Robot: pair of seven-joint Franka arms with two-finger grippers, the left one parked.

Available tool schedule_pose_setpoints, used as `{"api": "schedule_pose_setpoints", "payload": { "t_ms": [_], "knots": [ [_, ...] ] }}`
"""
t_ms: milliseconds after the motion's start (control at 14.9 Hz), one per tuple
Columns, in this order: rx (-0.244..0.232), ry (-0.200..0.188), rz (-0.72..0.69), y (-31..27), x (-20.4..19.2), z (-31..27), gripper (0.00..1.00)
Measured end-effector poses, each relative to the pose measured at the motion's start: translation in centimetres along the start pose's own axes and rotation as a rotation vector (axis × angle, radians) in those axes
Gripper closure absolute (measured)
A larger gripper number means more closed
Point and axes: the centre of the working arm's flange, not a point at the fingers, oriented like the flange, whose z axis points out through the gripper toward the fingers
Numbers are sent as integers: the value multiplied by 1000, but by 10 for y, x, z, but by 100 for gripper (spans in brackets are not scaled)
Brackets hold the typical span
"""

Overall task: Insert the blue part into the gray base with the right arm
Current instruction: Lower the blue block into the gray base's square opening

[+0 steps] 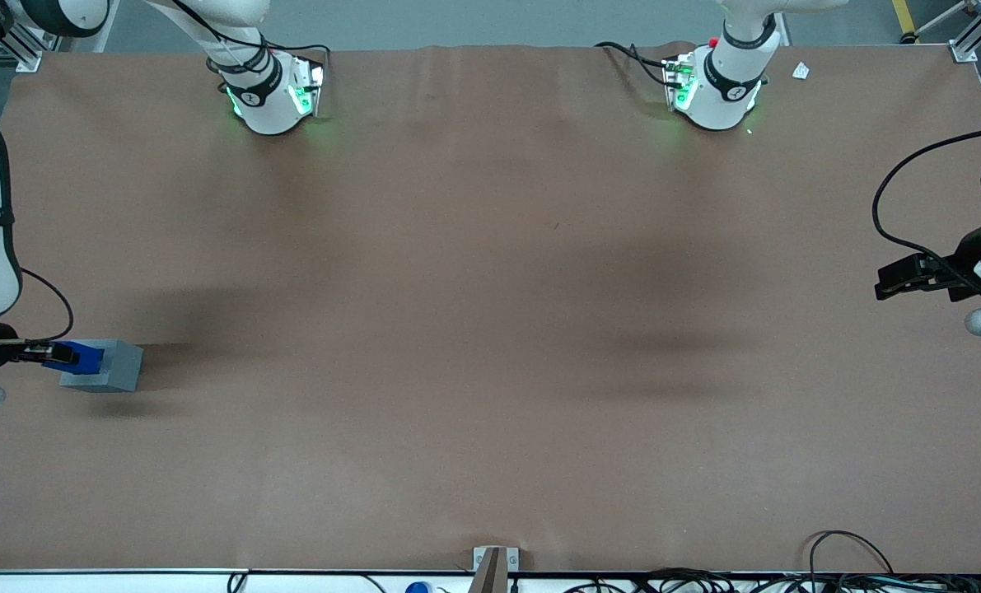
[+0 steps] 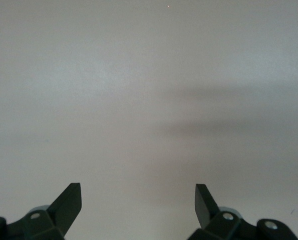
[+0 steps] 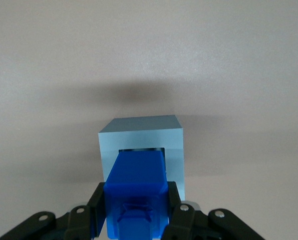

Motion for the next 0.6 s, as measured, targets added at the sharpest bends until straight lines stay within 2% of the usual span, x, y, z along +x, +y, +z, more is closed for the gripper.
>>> {"api": "schedule_pose_setpoints", "payload": {
  "t_ms": [605],
  "knots": [
    [-6, -10, -4, 0, -1, 4, 49]
  ]
}}
